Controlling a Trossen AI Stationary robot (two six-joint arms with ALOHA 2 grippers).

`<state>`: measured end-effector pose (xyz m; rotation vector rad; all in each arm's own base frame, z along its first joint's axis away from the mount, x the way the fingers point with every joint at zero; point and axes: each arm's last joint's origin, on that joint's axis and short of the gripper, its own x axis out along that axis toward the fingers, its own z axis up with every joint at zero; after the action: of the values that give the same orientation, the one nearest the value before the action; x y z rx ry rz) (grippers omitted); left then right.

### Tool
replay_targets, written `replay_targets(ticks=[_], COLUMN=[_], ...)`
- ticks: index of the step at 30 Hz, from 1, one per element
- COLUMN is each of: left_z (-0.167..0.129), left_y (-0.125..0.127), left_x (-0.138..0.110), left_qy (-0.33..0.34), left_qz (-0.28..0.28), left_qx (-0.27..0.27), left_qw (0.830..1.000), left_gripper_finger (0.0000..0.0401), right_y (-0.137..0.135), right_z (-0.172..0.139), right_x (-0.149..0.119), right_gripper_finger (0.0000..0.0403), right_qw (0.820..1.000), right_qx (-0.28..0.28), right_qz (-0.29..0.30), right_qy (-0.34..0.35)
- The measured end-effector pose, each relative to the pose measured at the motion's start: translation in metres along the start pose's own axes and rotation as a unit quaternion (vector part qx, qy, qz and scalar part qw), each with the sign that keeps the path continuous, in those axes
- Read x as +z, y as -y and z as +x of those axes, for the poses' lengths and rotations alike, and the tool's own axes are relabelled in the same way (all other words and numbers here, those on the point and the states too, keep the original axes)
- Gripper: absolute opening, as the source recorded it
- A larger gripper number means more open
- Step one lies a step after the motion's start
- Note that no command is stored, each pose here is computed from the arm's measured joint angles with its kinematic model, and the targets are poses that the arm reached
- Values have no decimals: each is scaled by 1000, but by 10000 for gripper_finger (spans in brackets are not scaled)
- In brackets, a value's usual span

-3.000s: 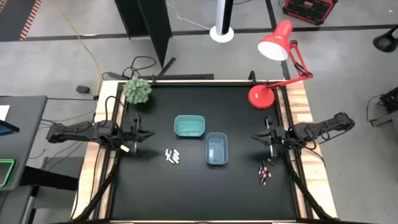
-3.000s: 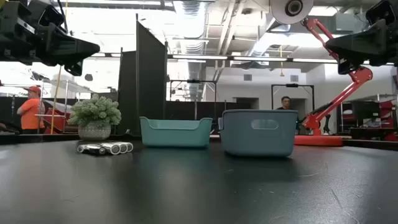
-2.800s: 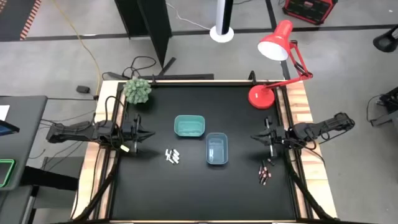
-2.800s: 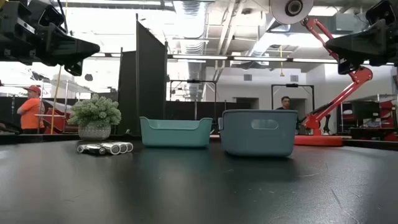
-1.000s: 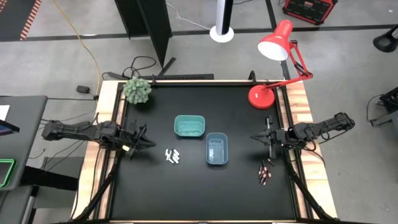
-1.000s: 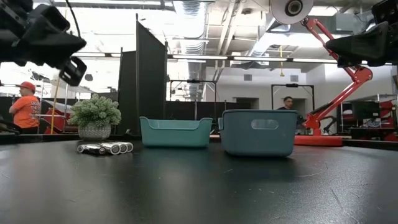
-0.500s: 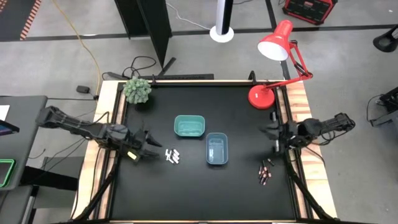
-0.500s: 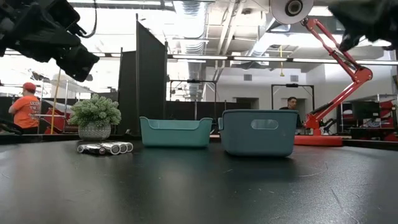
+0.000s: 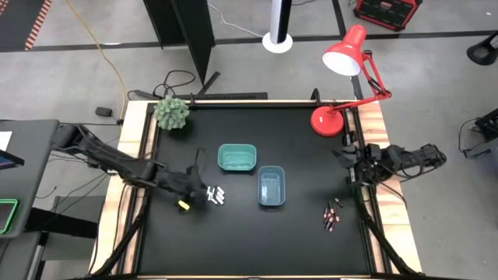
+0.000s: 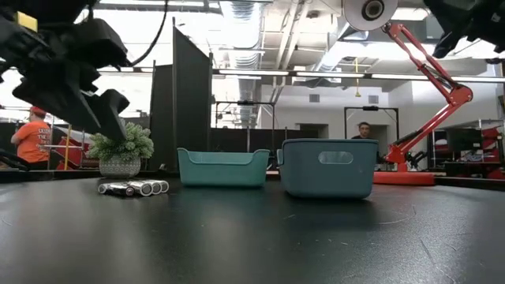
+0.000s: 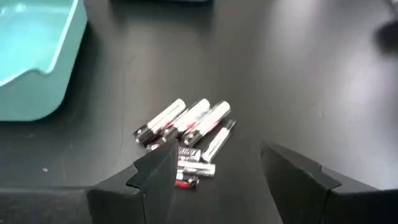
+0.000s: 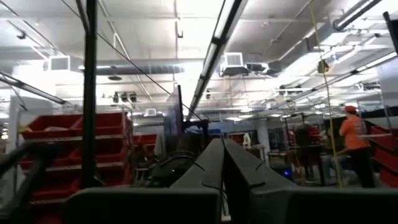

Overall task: Sort batteries
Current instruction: Put the silver battery into the light blue bin

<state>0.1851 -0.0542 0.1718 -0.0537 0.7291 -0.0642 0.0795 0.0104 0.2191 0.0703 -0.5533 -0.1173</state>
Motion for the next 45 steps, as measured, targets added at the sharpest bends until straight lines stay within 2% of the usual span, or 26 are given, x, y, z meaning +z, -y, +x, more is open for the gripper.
replay_targets(ticks=[6, 11, 17, 23, 27, 32, 40, 45], left_z=[3, 3, 3, 3, 5, 16, 37, 42], left_y=[2, -4, -9, -14, -17, -17, -15, -15], left_x=[11, 14, 15, 14, 9, 6, 6, 3], left_qy=[-74, -82, -72, -70, -93, -103, -92, -98], left_qz=[-41, -144, -276, -347, -399, -429, -439, -453], left_qx=[35, 60, 78, 94, 114, 125, 120, 128], left_qw=[996, 984, 955, 931, 905, 888, 886, 877], left_gripper_finger=[224, 224, 224, 224, 224, 224, 224, 224], right_y=[3, 5, 6, 8, 9, 12, 14, 14], right_z=[1, 1, 1, 2, 2, 2, 3, 3], right_x=[-4, -4, -4, -5, -4, -3, -1, -1], right_gripper_finger=[28, 28, 28, 28, 28, 28, 28, 28], right_qw=[1000, 999, 999, 999, 998, 996, 995, 995], right_qx=[-17, -28, -34, -42, -50, -62, -77, -77], right_qz=[1, 3, -2, -12, -28, -59, -67, -67], right_qy=[-18, -16, -16, -18, -17, -10, -1, -2])
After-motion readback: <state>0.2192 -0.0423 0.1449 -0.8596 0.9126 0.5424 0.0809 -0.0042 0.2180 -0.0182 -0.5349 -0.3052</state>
